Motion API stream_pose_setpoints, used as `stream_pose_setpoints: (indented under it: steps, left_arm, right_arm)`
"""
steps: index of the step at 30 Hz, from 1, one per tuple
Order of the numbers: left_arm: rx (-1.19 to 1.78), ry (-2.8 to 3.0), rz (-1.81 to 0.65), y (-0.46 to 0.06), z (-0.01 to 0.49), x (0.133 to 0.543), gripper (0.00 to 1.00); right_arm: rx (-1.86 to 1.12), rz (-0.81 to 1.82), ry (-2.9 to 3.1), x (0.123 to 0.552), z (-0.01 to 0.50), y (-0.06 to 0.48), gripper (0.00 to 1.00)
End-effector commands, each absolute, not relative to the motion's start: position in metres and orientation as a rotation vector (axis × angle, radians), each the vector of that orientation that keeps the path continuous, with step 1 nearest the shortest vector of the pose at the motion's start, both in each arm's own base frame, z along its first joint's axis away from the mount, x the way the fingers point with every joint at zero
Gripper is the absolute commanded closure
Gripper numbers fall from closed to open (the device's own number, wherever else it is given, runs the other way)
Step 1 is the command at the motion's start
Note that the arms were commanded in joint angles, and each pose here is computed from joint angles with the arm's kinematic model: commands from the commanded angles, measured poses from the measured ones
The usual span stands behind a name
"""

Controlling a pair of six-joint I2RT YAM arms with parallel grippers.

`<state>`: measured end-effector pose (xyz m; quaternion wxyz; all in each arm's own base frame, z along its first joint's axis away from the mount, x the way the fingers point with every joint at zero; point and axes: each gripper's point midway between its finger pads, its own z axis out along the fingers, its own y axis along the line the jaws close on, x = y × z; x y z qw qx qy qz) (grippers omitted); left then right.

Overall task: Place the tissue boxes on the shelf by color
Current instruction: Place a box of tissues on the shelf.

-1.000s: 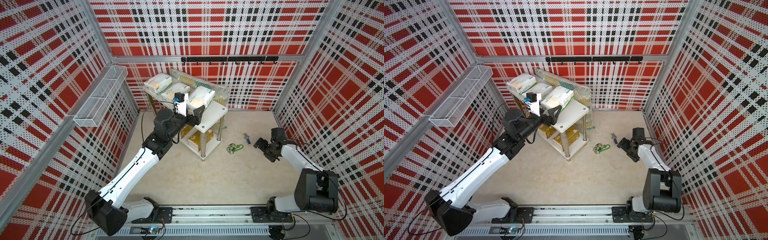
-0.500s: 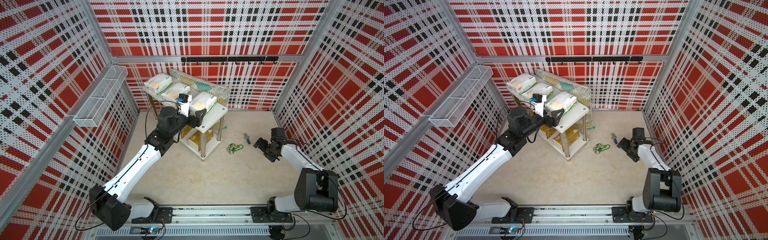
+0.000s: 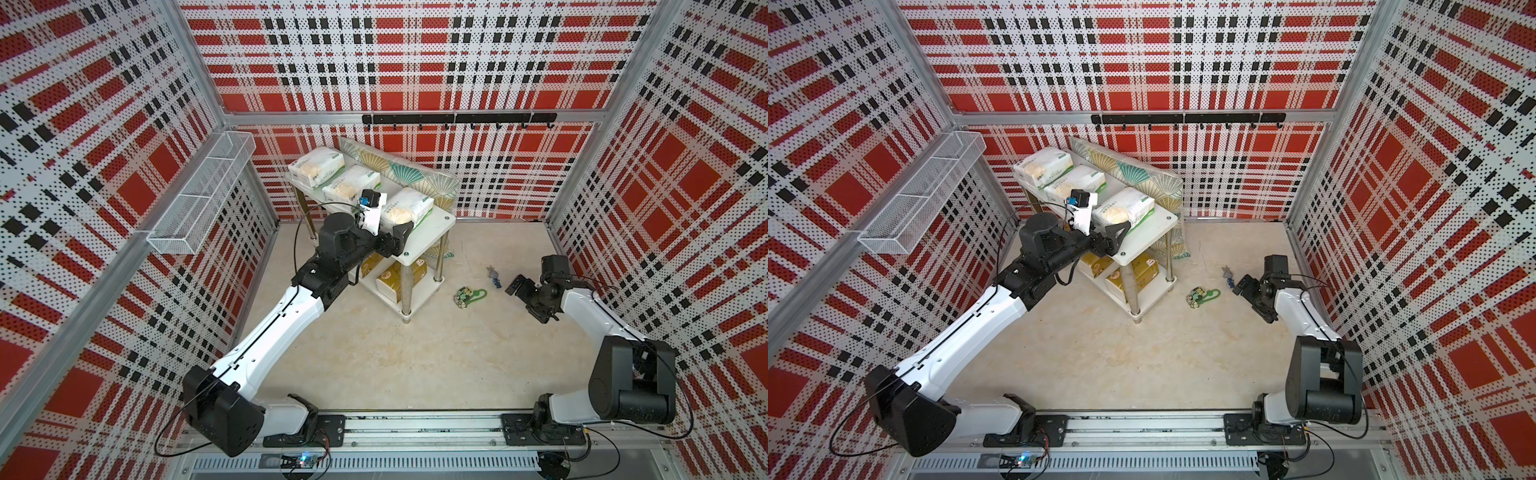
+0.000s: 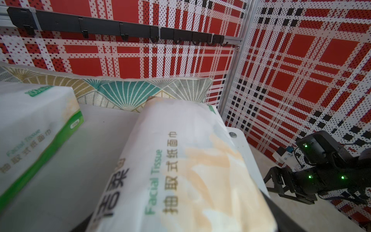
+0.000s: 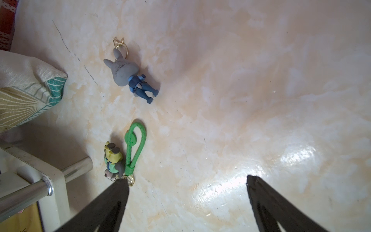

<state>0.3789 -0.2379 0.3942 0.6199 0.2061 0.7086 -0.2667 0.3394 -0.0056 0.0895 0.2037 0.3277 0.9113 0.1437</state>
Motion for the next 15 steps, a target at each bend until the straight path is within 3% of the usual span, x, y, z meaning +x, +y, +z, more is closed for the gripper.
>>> stream_pose_setpoints:
  steps: [1,4,6,15]
  left_arm:
    - [0.498,1.616,-0.611,-0.236,0.396,0.38,0.12]
    - [0.503,1.626,-0.62,-0.235,0.394,0.381,0.09]
    - [0.493,1.636,-0.626,-0.232,0.393,0.382,0.01]
    - [0.5,1.631,-0.666,-0.227,0.398,0.377,0.01]
  right_arm:
    - [0.896,0.413,2.544,0.342,0.089,-0.002,0.0]
    - [0.892,0.416,2.542,0.343,0.09,-0.002,0.0]
    - [0.892,0.418,2.541,0.343,0.09,-0.002,0.0]
    - [0.886,0.432,2.535,0.346,0.09,0.0,0.0]
